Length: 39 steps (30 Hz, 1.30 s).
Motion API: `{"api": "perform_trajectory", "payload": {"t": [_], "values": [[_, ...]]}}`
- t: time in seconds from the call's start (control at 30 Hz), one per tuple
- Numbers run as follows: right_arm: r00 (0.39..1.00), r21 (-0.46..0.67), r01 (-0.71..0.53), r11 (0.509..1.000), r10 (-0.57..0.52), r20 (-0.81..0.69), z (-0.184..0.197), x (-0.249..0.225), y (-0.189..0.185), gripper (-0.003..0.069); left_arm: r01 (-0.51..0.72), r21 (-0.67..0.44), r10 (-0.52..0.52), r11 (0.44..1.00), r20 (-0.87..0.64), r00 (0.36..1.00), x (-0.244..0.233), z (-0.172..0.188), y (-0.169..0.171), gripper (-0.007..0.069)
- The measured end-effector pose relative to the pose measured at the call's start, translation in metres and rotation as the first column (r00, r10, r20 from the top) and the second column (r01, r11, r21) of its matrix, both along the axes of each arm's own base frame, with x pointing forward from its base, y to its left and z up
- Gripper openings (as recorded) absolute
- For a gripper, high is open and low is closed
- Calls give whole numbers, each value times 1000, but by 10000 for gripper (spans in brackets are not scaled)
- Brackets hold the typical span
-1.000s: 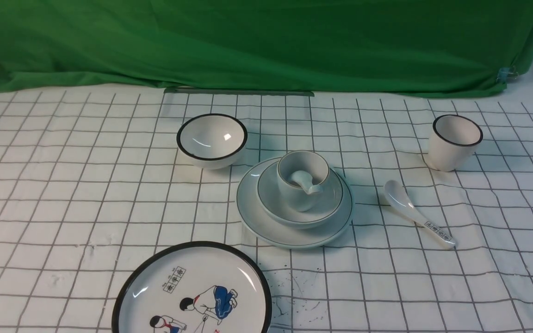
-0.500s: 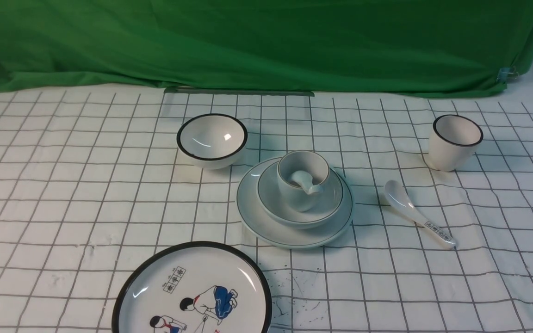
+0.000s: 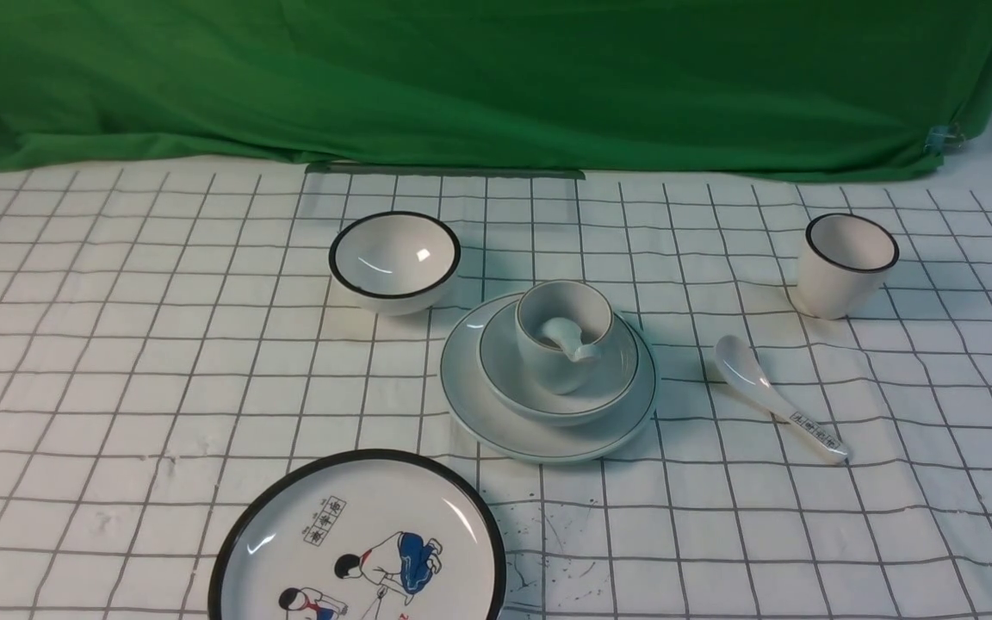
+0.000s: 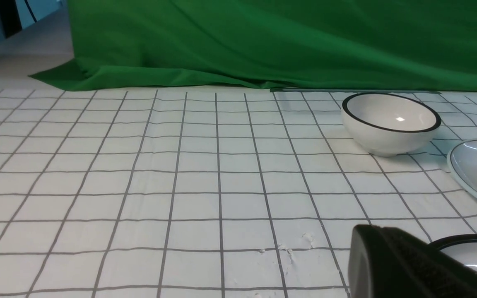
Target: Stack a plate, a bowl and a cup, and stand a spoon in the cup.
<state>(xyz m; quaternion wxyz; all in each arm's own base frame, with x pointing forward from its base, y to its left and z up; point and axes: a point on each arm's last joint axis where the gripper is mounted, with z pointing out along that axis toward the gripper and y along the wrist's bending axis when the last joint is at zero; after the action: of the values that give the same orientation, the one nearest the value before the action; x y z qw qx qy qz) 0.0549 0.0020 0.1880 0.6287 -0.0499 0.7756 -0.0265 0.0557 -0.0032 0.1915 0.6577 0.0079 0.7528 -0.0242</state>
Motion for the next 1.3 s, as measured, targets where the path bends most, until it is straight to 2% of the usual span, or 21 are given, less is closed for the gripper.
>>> {"api": "perform_trajectory", "payload": {"t": [0.13, 1.3], "values": [[995, -6, 20, 1000, -21, -94, -12, -2, -1, 238, 0, 1, 0, 1000, -1, 1000, 0, 0, 0, 1], [995, -11, 18, 1000, -19, -101, -12, -2, -1, 238, -1, 12, 1, 1000, 2, 1000, 0, 0, 0, 2]]}}
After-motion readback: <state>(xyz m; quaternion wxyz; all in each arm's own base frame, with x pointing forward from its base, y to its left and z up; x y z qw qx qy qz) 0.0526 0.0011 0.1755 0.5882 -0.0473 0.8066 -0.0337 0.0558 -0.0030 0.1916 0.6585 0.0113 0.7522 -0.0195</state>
